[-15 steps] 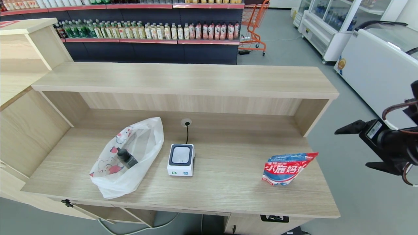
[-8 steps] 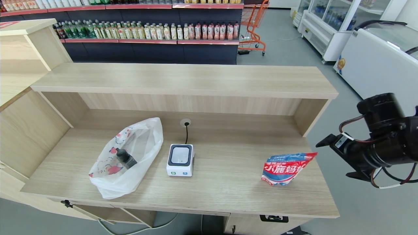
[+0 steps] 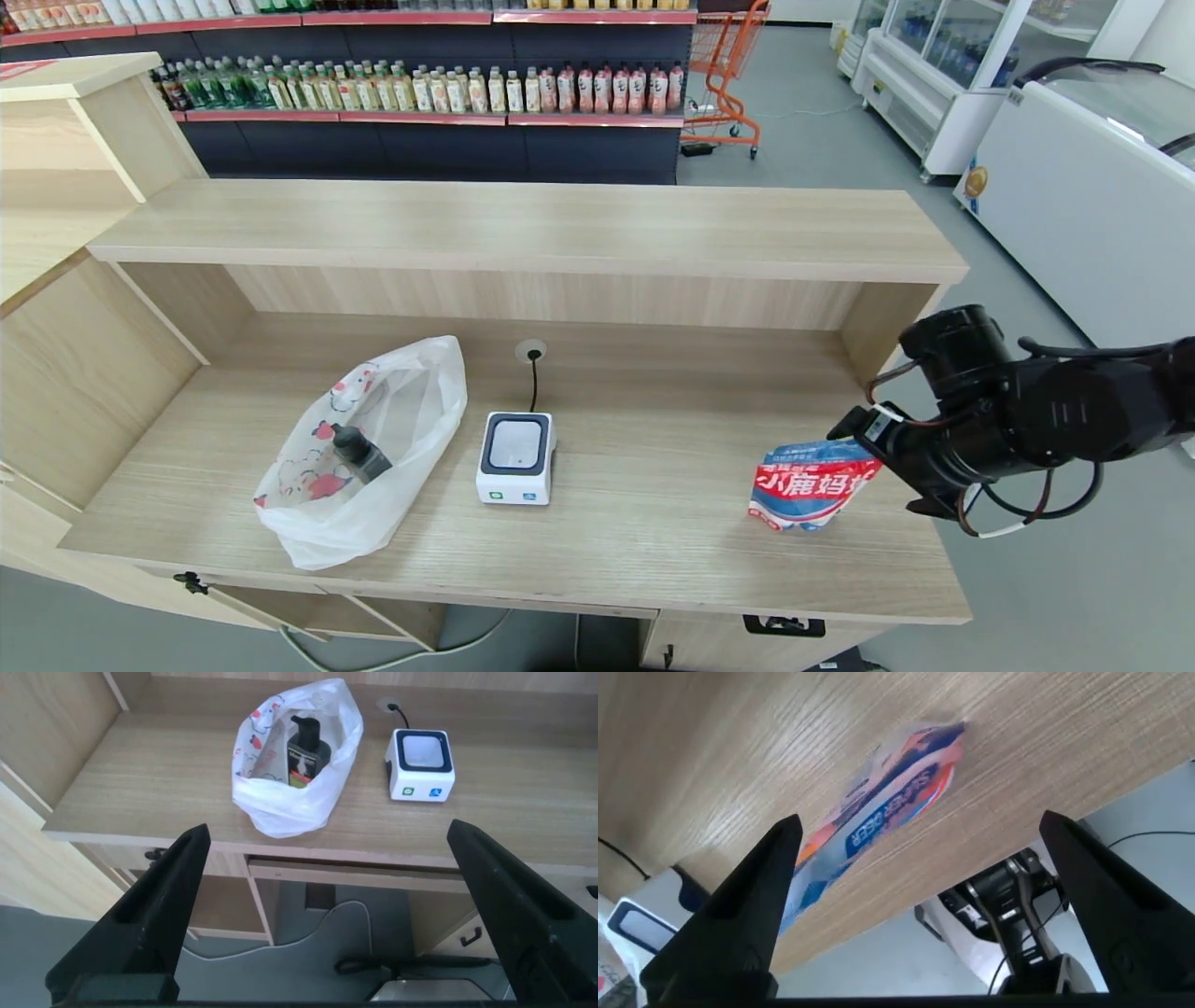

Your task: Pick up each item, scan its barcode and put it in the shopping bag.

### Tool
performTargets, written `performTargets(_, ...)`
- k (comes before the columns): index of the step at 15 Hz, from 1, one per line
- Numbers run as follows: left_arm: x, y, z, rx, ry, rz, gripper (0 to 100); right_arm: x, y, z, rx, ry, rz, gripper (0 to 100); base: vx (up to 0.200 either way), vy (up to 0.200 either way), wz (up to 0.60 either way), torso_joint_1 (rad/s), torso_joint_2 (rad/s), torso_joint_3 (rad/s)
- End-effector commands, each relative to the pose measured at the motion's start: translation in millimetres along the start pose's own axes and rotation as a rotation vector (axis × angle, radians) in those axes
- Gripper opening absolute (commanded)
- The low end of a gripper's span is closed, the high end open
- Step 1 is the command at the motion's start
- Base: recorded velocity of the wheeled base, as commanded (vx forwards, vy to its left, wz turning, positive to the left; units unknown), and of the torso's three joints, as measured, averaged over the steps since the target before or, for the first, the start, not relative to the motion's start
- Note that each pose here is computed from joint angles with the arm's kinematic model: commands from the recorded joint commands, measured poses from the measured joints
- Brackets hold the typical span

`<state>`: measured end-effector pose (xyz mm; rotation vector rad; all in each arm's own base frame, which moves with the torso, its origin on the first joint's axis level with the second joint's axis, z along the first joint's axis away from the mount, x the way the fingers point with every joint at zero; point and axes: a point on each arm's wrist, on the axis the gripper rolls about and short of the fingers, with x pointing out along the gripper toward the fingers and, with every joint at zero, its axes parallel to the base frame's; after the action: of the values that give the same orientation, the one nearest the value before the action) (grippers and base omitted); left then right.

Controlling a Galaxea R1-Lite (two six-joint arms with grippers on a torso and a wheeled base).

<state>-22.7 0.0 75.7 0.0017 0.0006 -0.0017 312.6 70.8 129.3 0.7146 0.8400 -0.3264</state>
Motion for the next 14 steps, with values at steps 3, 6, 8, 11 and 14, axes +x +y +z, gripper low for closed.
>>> performTargets(3, 0.1, 0.0, 0.1, 0.000, 0.001, 0.000, 100, 38.3, 0.6, -16.7, -0.104, 0.052, -0.049, 100, 0.000, 0.000, 0.00, 0.000, 0.00, 0.000)
performTargets(6, 0.1, 0.0, 0.1, 0.000, 0.001, 0.000, 100, 54.6, -1.1, -21.4, -0.226, 0.002, -0.068, 0, 0.000, 0.000, 0.00, 0.000, 0.00, 0.000)
performTargets(8, 0.1, 0.0, 0.1, 0.000, 0.001, 0.000, 100, 64.4, -4.9, -25.0, -0.311, -0.003, -0.109, 0, 0.000, 0.000, 0.00, 0.000, 0.00, 0.000)
performTargets(11, 0.1, 0.0, 0.1, 0.000, 0.001, 0.000, 100, 72.5, -3.2, -30.0, -0.388, -0.019, -0.117, 0, 0.000, 0.000, 0.00, 0.000, 0.00, 0.000)
performTargets(14, 0.1, 0.0, 0.1, 0.000, 0.001, 0.000, 100, 65.4, 5.4, -30.0, -0.423, -0.049, -0.075, 0, 0.000, 0.000, 0.00, 0.000, 0.00, 0.000)
